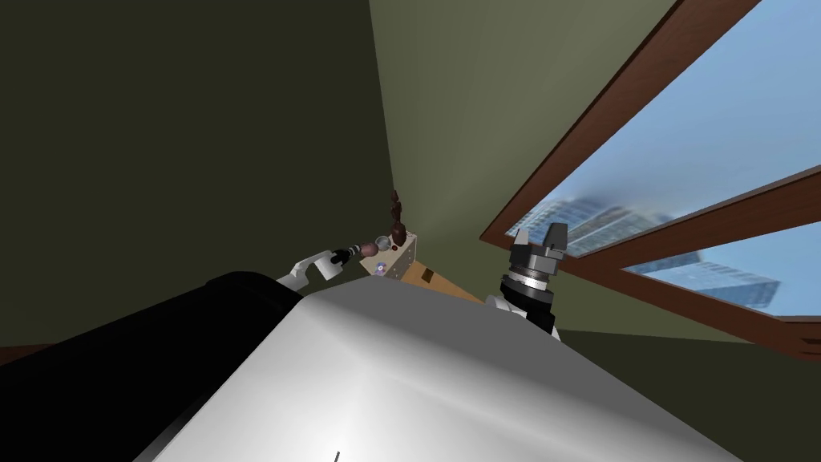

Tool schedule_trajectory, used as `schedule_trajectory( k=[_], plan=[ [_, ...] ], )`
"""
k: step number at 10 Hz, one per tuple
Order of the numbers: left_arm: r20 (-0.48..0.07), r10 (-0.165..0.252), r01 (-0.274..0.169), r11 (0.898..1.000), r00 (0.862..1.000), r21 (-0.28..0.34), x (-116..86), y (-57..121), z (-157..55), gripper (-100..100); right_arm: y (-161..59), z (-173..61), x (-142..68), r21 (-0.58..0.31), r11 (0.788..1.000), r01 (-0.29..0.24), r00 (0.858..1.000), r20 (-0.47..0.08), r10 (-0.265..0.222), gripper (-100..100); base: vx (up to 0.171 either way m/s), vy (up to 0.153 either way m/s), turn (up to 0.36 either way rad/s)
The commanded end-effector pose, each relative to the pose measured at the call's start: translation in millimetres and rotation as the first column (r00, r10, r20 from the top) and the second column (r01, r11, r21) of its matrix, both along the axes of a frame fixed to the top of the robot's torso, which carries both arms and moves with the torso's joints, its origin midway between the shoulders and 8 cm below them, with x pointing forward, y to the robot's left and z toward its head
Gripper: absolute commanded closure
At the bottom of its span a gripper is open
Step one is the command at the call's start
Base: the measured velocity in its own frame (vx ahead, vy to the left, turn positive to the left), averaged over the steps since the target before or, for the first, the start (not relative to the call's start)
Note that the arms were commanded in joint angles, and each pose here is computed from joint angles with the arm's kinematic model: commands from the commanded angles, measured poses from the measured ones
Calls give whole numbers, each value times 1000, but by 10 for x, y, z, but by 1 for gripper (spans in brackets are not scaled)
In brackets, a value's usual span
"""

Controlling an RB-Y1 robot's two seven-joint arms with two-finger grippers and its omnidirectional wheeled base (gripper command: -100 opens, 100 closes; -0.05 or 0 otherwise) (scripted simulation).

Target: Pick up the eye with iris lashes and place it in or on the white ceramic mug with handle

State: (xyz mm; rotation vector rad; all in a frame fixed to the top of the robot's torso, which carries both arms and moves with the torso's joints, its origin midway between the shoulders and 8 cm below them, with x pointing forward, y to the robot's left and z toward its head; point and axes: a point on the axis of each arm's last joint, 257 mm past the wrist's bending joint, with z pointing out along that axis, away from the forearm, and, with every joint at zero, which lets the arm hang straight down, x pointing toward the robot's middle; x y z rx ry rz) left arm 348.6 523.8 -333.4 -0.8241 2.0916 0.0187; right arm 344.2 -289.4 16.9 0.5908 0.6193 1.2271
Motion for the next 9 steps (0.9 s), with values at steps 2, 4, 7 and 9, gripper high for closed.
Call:
schedule_trajectory(
  k=[2, 4, 7, 9],
  plan=[
    [13, -18, 17, 999, 1000, 28, 94, 32, 224, 100, 0, 0, 0, 0, 1000, 0, 1000, 0, 0, 0, 12, 7, 2],
    [10, -10, 9, 1000, 1000, 30, 81, 5, 305, 100, 0, 0, 0, 0, 1000, 0, 1000, 0, 0, 0, 43, 32, -93],
    [1, 18, -18, 1000, 1000, 19, 14, -55, 357, 100, 0, 0, 0, 0, 1000, 0, 1000, 0, 0, 0, 80, 12, -141],
    [-5, 41, -41, 999, 999, 7, -44, -92, 358, 100, 0, 0, 0, 0, 1000, 0, 1000, 0, 0, 0, 74, 17, -140]
  ],
)
